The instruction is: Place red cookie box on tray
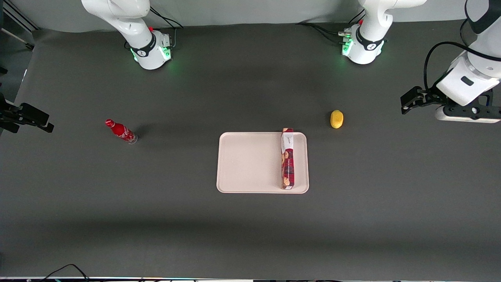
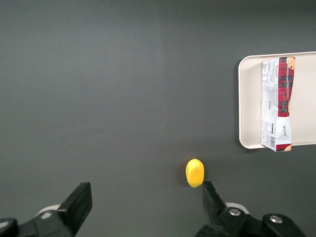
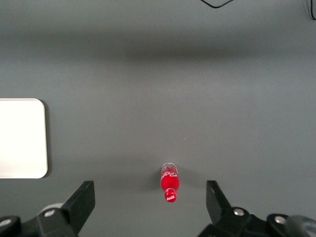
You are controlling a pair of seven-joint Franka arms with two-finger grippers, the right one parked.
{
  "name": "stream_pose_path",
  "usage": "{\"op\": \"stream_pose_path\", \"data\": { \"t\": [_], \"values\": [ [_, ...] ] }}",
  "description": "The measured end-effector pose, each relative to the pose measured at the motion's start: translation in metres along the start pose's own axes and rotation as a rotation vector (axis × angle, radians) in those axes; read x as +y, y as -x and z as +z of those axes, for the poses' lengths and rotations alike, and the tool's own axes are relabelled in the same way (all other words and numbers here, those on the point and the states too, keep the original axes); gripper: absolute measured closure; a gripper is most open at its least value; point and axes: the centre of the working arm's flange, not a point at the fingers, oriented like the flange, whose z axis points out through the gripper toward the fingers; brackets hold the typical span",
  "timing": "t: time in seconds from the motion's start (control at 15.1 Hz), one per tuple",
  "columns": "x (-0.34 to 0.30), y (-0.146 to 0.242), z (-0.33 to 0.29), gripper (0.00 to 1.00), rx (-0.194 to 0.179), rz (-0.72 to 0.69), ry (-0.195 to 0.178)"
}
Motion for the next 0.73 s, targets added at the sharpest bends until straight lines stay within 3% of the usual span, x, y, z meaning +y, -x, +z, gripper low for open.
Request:
{"op": "stream_pose_path", "data": {
  "t": [0.2, 0.4, 0.66, 0.73],
  "values": [
    [-0.009, 0.0, -0.004, 0.0, 0.007, -0.011, 0.0],
    [-0.022, 0.001, -0.008, 0.0, 0.015, -0.024, -0.03],
    [-0.029, -0.001, -0.022, 0.0, 0.041, -0.032, -0.038],
    [-0.031, 0.0, -0.024, 0.0, 0.031, -0.036, -0.039]
  ]
}}
